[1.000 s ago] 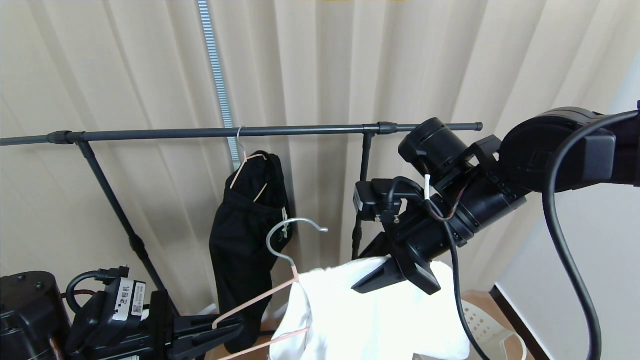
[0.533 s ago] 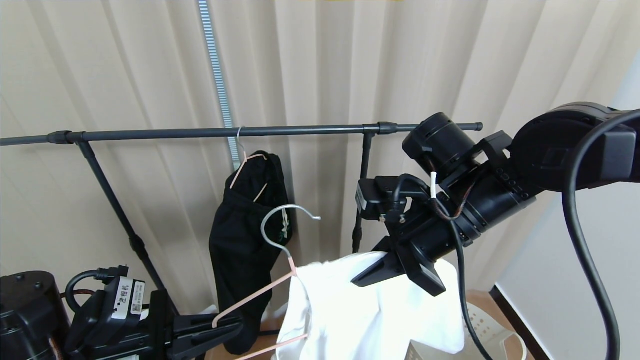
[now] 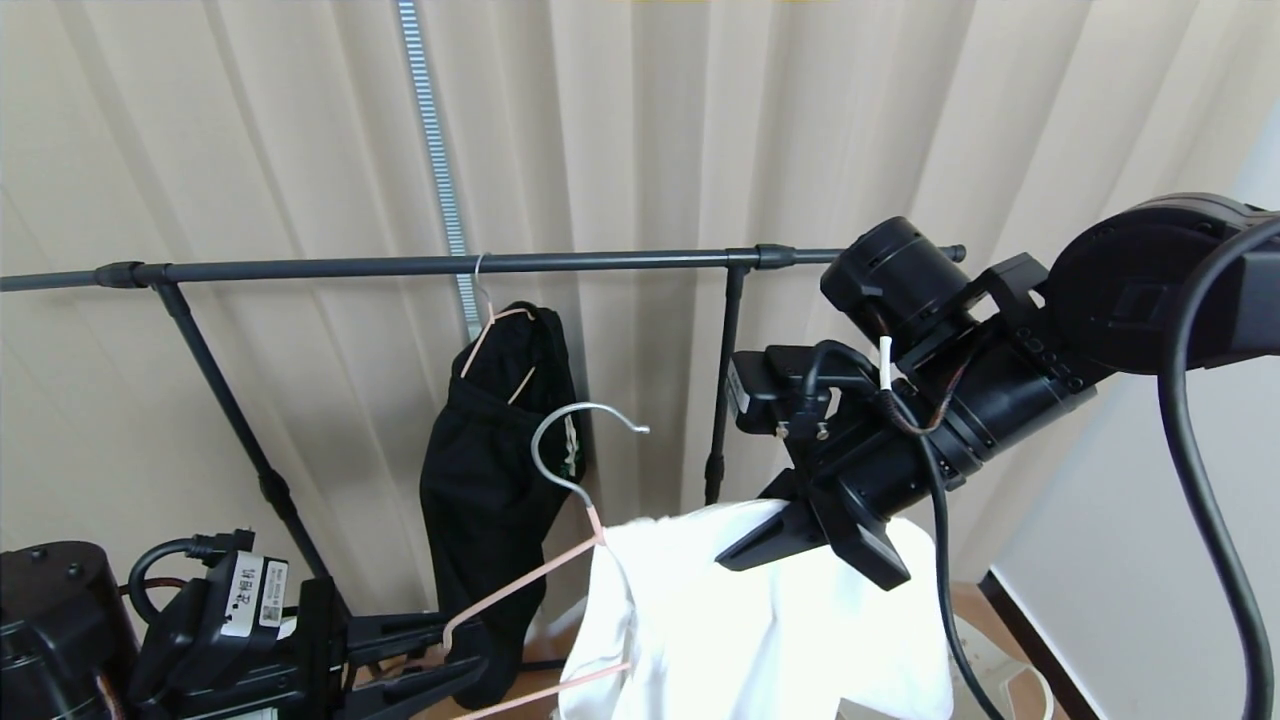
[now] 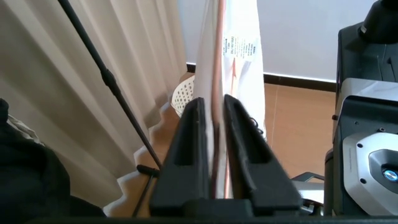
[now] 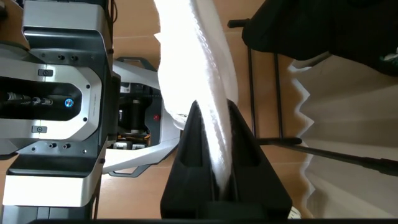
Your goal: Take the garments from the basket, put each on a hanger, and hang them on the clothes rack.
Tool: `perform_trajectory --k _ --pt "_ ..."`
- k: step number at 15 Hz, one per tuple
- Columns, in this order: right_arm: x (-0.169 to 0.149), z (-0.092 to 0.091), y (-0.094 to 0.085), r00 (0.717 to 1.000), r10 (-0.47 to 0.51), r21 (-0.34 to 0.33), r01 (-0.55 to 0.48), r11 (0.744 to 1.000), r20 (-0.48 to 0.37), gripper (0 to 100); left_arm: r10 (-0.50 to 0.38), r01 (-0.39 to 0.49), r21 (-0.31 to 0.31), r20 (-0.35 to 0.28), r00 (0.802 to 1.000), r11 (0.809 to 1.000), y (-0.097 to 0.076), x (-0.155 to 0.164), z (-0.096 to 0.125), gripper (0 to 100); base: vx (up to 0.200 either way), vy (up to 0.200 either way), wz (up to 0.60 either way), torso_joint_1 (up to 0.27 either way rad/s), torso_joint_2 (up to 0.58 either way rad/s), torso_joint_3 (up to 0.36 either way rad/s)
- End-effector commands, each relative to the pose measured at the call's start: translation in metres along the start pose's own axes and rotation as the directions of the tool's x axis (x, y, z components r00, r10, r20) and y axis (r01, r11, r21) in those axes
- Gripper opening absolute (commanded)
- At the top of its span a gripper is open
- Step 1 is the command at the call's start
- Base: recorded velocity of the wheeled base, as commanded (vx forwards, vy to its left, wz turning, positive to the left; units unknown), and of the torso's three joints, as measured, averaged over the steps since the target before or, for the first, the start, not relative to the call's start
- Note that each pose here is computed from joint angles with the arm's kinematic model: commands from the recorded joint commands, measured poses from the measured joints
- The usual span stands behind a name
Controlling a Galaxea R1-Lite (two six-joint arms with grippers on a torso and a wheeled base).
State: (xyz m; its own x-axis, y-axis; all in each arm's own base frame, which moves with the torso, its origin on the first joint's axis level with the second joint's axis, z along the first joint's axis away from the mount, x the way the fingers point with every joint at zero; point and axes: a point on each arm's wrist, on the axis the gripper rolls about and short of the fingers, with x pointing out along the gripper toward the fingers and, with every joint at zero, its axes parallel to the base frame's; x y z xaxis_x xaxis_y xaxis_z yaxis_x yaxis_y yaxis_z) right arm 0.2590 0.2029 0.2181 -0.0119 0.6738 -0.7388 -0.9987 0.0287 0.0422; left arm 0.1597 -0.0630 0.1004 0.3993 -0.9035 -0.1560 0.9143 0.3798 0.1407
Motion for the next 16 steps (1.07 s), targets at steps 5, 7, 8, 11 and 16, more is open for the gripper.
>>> perform_trajectory --k 5,7,8,11,16 --pt "-0.014 0.003 0.011 0.999 -0.043 -0.020 0.043 0.999 0.004 0 0.085 -0.087 0.044 0.045 0.995 0.995 0.008 -0.011 0.008 100 0.000 0.000 0.00 0.000 0.00 0.000" --pt "-0.021 0.002 0.015 0.996 -0.087 -0.024 0.086 0.996 -0.015 0 0.115 -0.118 0.027 0.086 0.990 0.993 0.008 -0.018 0.017 100 0.000 0.000 0.00 0.000 0.00 0.000" --pt "-0.024 0.002 0.017 0.994 -0.110 -0.021 0.109 0.994 -0.019 0 0.131 -0.130 -0.011 0.101 0.986 0.991 0.007 -0.022 0.020 100 0.000 0.000 0.00 0.000 0.00 0.000" --pt "-0.039 0.004 0.025 0.976 -0.211 0.018 0.212 0.977 -0.049 0 0.221 -0.206 -0.126 0.115 0.969 0.970 0.011 -0.036 0.025 100 0.000 0.000 0.00 0.000 0.00 0.000" --pt "-0.029 -0.016 0.032 0.928 -0.372 0.056 0.371 0.927 0.008 0 0.405 -0.403 -0.246 -0.043 0.913 0.882 0.023 -0.033 0.018 100 0.000 0.000 0.00 0.000 0.00 0.000"
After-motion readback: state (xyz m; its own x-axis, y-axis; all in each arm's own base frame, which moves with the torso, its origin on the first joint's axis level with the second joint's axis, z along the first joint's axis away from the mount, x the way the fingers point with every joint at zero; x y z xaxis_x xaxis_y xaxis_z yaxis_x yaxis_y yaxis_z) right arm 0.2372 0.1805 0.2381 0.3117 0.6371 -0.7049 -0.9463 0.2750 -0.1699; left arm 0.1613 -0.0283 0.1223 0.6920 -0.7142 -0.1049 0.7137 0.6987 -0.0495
